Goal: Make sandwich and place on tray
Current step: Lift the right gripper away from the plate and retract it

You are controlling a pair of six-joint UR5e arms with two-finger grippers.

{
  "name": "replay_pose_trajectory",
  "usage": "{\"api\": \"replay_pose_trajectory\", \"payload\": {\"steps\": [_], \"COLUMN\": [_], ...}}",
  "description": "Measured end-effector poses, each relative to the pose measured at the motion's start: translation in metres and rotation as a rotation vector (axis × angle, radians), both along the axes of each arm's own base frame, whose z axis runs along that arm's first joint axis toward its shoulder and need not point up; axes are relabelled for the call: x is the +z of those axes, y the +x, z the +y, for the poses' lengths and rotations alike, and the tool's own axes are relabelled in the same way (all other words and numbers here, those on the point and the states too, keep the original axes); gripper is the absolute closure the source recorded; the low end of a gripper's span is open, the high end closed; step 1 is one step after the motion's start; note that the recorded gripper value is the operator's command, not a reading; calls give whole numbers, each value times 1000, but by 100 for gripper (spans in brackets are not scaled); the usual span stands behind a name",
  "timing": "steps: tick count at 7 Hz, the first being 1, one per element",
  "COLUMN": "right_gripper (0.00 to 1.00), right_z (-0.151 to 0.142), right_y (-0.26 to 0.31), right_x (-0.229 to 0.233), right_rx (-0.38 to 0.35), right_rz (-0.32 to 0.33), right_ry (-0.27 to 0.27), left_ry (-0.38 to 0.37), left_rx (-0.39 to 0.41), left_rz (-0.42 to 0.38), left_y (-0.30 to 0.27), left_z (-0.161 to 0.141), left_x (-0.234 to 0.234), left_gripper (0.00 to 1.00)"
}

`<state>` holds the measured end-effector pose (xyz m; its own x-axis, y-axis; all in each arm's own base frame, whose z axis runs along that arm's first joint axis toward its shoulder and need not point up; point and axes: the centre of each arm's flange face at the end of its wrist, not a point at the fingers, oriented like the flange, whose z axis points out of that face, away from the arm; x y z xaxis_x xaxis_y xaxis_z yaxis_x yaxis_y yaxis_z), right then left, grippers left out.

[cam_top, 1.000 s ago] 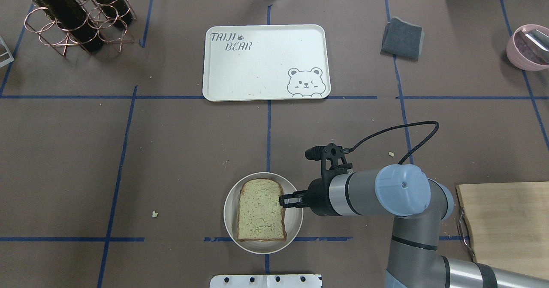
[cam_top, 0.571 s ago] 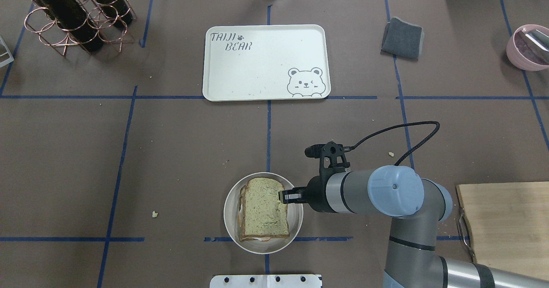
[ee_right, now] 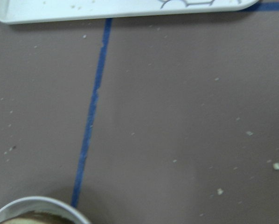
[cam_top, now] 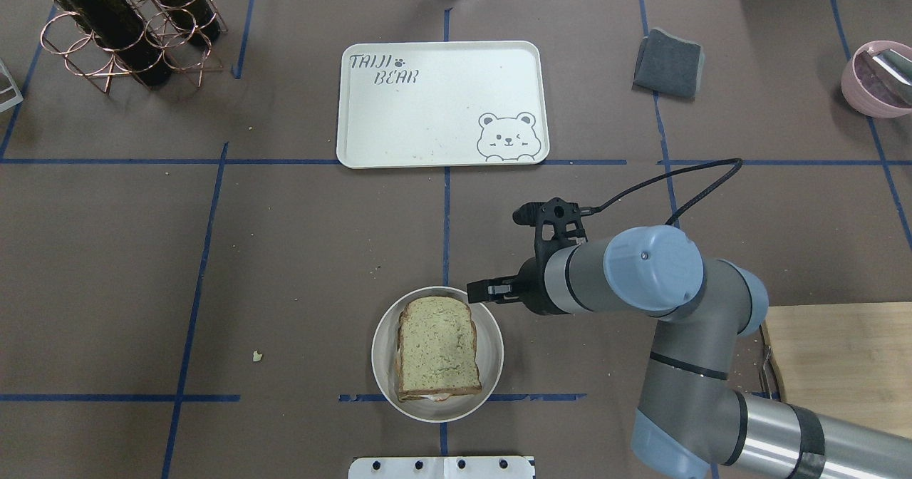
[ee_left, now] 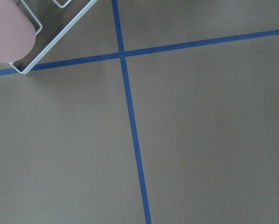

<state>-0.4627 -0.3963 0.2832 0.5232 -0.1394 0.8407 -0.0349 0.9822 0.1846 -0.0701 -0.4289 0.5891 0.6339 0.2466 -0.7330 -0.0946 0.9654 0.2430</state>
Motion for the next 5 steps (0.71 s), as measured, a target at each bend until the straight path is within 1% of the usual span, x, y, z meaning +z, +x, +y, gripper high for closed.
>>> {"api": "replay_pose_trajectory", "payload": {"steps": [1,2,3,4,5], "right_gripper": [0,0,0,0,0], "right_z": [-35,-66,-90,-105,-110], "right_y": [37,83,137,192,251], "right_x": [17,42,78,117,159], "right_rx": [-13,-33,-61,-87,-108], "right_rz": [72,127,177,226,267], "right_ry": [18,35,64,97,111], "left_ry": [109,246,340,361,378], "left_rx": [0,-10,-35,-70,-92], "left_rz": [-10,-18,-1,39,93], "left_y": [1,1,2,9,32], "left_z": [-16,-39,-54,-60,-62], "left_x": [-18,-45,-67,-83,-100], "left_gripper": [0,0,0,0,0]}}
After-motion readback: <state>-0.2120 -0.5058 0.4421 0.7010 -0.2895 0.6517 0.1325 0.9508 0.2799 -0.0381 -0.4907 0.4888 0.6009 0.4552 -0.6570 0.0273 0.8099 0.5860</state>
